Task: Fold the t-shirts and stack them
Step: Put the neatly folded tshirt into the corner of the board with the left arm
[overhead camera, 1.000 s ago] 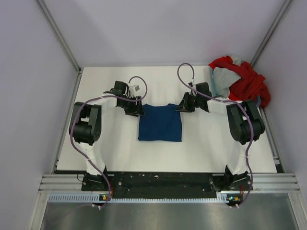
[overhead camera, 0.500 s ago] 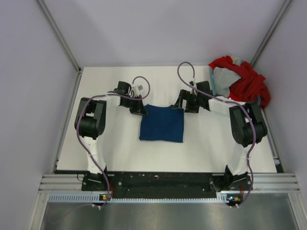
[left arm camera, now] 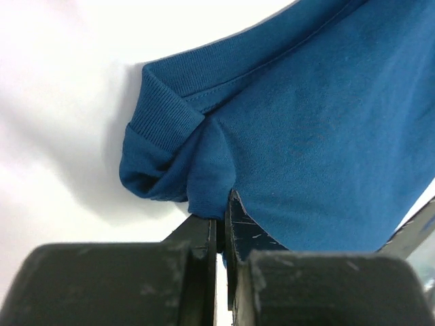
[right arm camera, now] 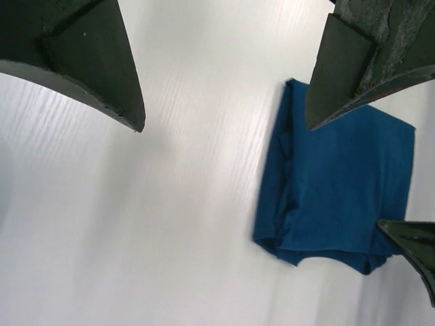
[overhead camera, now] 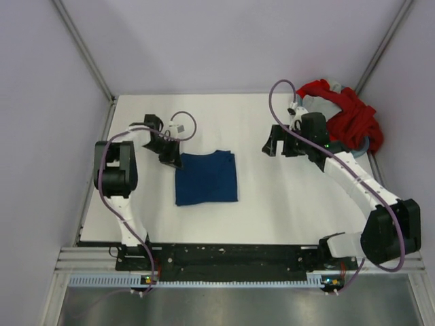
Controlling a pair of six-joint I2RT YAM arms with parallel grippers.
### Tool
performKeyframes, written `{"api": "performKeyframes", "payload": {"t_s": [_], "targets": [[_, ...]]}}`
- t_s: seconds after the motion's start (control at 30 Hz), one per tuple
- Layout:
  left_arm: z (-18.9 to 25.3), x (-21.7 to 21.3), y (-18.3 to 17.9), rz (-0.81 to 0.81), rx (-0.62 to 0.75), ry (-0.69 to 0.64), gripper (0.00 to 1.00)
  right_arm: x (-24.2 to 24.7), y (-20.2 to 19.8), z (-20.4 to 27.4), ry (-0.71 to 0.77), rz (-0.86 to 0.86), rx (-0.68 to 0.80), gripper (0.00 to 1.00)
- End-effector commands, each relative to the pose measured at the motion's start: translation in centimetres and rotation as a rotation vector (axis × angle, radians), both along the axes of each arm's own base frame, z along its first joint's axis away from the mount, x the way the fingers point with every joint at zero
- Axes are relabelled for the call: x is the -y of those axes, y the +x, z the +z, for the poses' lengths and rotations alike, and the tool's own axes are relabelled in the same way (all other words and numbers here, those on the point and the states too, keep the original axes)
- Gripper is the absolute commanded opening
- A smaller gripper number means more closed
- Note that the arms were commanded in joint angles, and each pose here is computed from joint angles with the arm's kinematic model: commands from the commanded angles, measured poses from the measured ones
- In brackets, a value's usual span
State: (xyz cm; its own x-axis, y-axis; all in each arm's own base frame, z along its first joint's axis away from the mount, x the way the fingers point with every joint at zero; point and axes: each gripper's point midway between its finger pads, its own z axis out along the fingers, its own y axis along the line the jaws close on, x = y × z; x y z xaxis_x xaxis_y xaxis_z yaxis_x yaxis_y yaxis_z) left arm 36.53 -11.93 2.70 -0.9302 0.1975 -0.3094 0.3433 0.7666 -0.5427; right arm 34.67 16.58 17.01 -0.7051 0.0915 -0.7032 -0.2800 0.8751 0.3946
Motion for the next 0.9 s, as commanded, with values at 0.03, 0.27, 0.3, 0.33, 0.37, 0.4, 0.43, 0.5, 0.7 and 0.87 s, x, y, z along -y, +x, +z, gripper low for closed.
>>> {"api": "performKeyframes", "payload": {"t_s": [0.03, 0.27, 0.3, 0.33, 0.37, 0.4, 0.43, 0.5, 0.7, 0.87], "targets": [[1.7, -10.4, -0.9, -0.080, 0.070, 0.282, 0.00, 1.5, -2.3, 0.2, -0.095, 0.054, 0.027, 0.99], [1.4, -23.4, -3.0, -0.134, 0.040, 0.540, 0.00, 2.0, -3.1, 0.1, -0.132, 0.092, 0.045, 0.99], [1.3, -25.3, -3.4, -0.137, 0.033, 0.591, 0.00, 2.1, -3.2, 0.0, -0.137, 0.095, 0.045, 0.99], [1.1, -27.1, -3.6, -0.148, 0.036, 0.651, 0.00, 2.1, -3.3, -0.2, -0.140, 0.097, 0.042, 0.99], [1.0, -29.1, -3.5, -0.145, 0.039, 0.723, 0.00, 2.1, -3.4, -0.3, -0.142, 0.098, 0.041, 0.99], [1.0, -30.7, -3.5, -0.149, 0.034, 0.788, 0.00, 2.1, -3.4, -0.3, -0.144, 0.102, 0.043, 0.99], [1.1, -32.3, -3.3, -0.149, 0.044, 0.842, 0.00, 2.1, -3.3, -0.3, -0.147, 0.105, 0.045, 0.99], [1.7, -34.8, -2.3, -0.155, 0.073, 0.955, 0.00, 2.2, -3.2, -0.3, -0.153, 0.109, 0.048, 0.99], [2.5, -37.3, 1.2, -0.085, 0.127, 1.032, 0.00, 2.3, -3.0, -0.1, -0.166, 0.109, 0.059, 0.99], [3.9, -37.6, 1.8, 0.041, 0.145, 1.049, 0.38, 2.3, -3.2, -0.1, -0.169, 0.114, 0.064, 0.99]]}}
